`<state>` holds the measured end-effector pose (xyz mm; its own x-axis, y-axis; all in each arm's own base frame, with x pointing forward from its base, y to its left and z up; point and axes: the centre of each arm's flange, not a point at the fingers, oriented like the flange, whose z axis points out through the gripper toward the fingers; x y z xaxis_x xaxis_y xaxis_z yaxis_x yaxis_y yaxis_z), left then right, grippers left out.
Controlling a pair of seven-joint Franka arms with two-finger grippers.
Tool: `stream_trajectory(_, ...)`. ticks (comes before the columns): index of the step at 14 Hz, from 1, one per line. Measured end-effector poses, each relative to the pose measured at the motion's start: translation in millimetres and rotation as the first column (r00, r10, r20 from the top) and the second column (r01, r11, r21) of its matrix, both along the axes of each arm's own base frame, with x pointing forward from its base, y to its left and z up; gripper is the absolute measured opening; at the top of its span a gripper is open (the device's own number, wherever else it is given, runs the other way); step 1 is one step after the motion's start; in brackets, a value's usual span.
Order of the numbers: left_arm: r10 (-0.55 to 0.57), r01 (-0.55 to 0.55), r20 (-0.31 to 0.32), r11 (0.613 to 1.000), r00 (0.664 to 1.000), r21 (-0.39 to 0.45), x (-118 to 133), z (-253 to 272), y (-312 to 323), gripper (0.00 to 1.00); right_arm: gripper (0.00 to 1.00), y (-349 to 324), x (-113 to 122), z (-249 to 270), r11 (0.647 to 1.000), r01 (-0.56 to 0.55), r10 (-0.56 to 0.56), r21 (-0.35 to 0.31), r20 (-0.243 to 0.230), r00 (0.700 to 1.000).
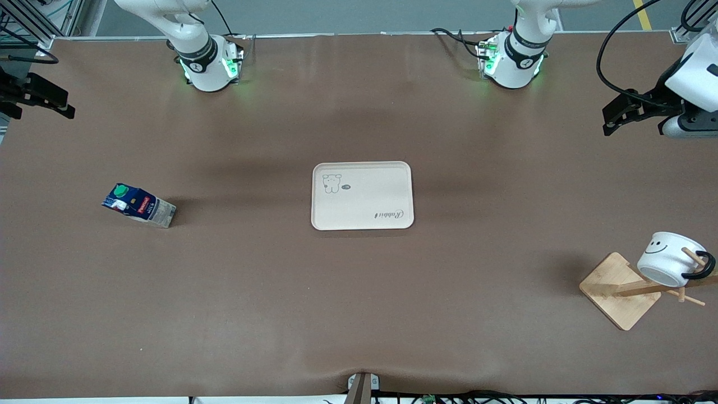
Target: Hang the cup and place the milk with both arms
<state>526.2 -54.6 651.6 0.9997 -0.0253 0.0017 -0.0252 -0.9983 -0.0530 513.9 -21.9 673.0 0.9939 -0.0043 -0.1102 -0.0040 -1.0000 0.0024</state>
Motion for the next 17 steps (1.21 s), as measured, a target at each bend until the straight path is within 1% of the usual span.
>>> stream_trajectory(12,0.002,-0.002,0.004,1.0,1.0,0.0,-0.1,2.0,0.8,1.0,1.0,0.0,0.0,-4.4,1.0,0.0,0.0,0.001,-0.011,1.0)
stream_trajectory(17,0.013,-0.013,0.01,1.0,1.0,-0.001,0.5,4.6,7.2,1.0,1.0,2.4,0.7,-9.9,1.0,-0.003,0.003,0.015,-0.02,1.0)
